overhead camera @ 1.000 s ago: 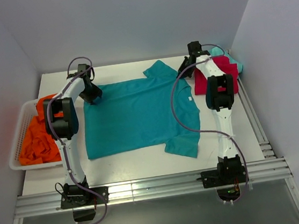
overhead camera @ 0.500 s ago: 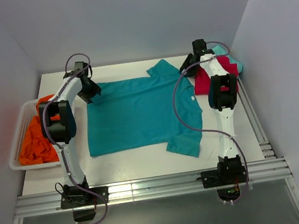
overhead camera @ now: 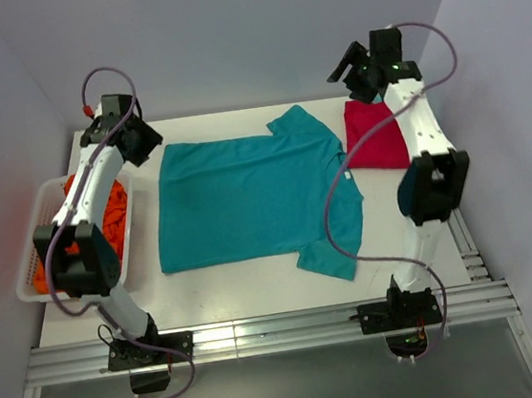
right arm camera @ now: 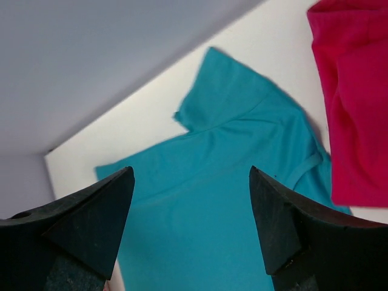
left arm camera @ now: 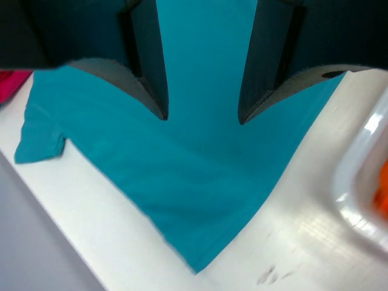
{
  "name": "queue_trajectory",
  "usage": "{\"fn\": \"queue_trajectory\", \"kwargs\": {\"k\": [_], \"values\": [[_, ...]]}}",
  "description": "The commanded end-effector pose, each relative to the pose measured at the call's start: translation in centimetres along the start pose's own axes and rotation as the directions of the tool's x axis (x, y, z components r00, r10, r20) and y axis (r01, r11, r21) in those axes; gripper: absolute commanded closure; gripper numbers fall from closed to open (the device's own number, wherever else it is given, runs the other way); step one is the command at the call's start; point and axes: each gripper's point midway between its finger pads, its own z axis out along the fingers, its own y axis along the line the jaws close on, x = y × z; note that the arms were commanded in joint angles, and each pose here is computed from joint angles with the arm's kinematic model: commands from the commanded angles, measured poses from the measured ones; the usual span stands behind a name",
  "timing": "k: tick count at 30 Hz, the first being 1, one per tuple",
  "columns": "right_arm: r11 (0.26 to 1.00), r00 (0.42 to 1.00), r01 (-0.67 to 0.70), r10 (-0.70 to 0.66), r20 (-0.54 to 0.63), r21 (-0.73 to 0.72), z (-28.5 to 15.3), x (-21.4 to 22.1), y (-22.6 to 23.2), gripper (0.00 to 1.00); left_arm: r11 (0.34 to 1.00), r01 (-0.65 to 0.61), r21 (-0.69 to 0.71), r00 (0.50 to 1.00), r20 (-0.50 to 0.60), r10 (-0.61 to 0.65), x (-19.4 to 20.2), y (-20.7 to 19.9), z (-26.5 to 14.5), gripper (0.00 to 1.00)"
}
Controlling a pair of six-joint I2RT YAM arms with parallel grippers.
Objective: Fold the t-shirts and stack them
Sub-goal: Flatten the tshirt out
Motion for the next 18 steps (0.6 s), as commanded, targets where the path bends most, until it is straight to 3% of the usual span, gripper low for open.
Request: {"fn": "queue_trajectory", "kwargs": {"k": [1,3,7,9,10,15,18], "values": [[0.999,0.998,0.044,-0.043,0.048,-0.014,-7.6,0.9,0.9,0.17,0.996,0.03,-0.087,0.999,-0.024,-0.032,2.7,4.1,-2.5,0.46],[0.995,0.994,0.095,-0.096,0.058,0.008,-11.8,3.5,0.9,0.17,0.995,0.038,-0.089,0.999,-0.033,-0.041,4.0,5.5,-4.3,0.48],[0.98,0.987,0.135,-0.119,-0.113,0.147,-15.4,13.8,-5.8,0.2,0.99,0.029,-0.14,0.993,-0.108,-0.044,9.8,10.1,-6.1,0.51],[0.986,0.987,0.108,-0.09,-0.137,0.129,-18.5,17.0,-7.2,0.21,0.994,0.015,-0.108,0.992,-0.125,-0.029,11.5,10.3,-7.7,0.52],[0.98,0.976,0.11,-0.076,-0.202,0.163,-18.5,20.2,-9.8,0.22,0.992,0.008,-0.126,0.988,-0.152,-0.027,13.1,11.3,-7.8,0.52],[0.958,0.943,0.14,-0.053,-0.329,0.248,-22.3,27.1,-16.1,0.23,0.998,-0.044,-0.053,0.96,-0.28,0.027,19.5,12.4,-9.4,0.53],[0.945,0.887,0.164,-0.016,-0.461,0.282,-23.1,31.5,-19.1,0.23,0.997,-0.067,-0.045,0.945,-0.324,0.049,22.5,13.6,-9.7,0.53]]}}
